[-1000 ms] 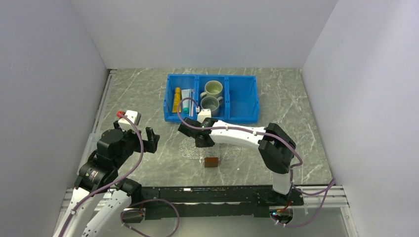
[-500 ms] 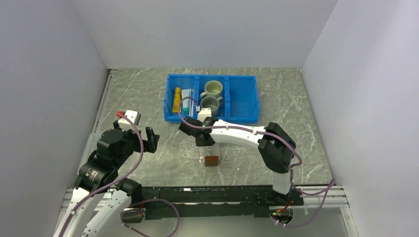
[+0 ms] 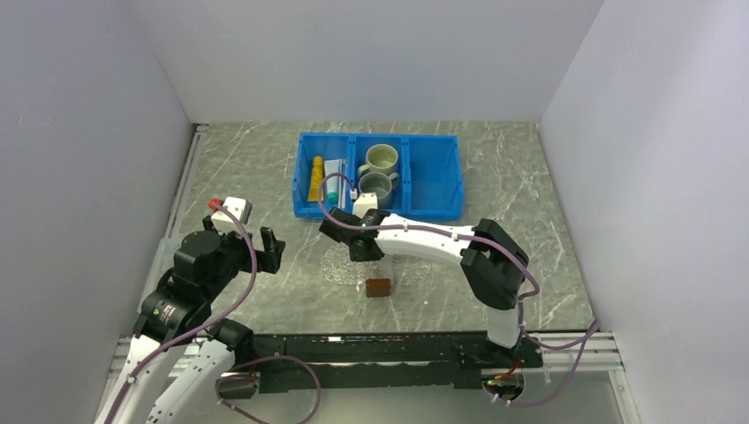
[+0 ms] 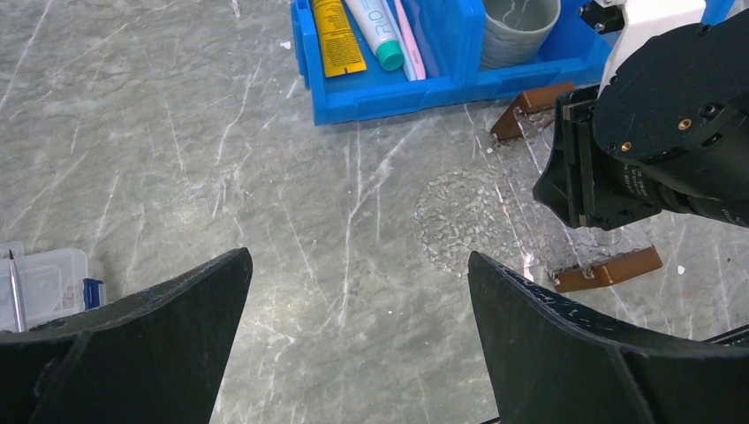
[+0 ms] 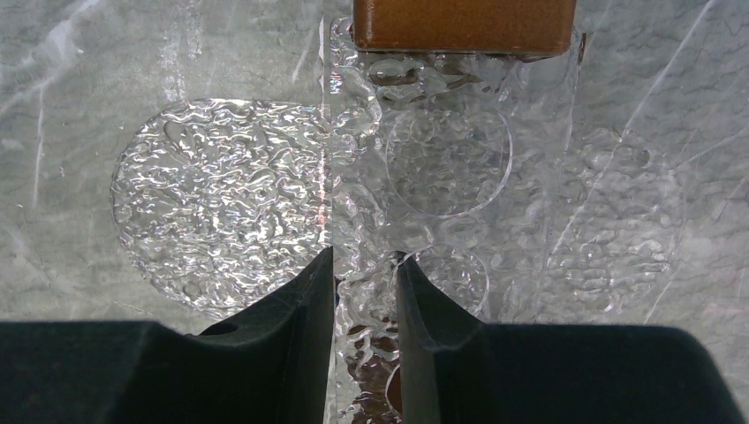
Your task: Prepare toiletry sets of a toothbrush and toothpaste on the tray
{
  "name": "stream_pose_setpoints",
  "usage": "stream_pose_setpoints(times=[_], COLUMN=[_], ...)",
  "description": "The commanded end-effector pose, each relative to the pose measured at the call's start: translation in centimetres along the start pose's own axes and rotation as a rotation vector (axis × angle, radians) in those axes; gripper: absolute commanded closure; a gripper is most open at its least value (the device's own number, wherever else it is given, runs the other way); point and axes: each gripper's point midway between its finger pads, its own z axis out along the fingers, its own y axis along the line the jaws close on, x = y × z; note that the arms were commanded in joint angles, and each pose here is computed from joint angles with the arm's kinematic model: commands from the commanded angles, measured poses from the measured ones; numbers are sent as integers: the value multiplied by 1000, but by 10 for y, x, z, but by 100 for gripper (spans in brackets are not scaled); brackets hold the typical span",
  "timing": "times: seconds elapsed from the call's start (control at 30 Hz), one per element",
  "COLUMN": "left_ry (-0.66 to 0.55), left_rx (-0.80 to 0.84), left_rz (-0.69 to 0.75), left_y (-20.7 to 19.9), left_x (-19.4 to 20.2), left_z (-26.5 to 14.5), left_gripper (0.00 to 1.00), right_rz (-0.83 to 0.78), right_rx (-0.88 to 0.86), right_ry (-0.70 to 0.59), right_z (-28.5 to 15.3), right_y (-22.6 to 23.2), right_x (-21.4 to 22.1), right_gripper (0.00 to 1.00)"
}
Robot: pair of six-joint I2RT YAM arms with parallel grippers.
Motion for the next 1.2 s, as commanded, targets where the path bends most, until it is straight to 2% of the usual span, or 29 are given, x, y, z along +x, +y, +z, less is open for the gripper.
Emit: stream_pose_setpoints(times=[0.0, 0.13, 0.53, 1.17], left_ry=[-17, -17, -15, -14], left_rx=[-1, -1, -5, -11], left_rz=[-7, -6, -5, -7], left_y=[-1, -1, 0, 1], left_x=[-6, -6, -6, -5], left_z=[2, 1, 2, 2], left_gripper=[1, 1, 1, 1], right_rz=[22, 26, 30, 44], right_rx=[2, 5, 6, -12], right_ry=[0, -7, -21, -82], right_z=[6, 4, -2, -35], right_y=[5, 4, 5, -3], right_x=[-3, -6, -13, -36], right_gripper=[89, 77, 56, 52])
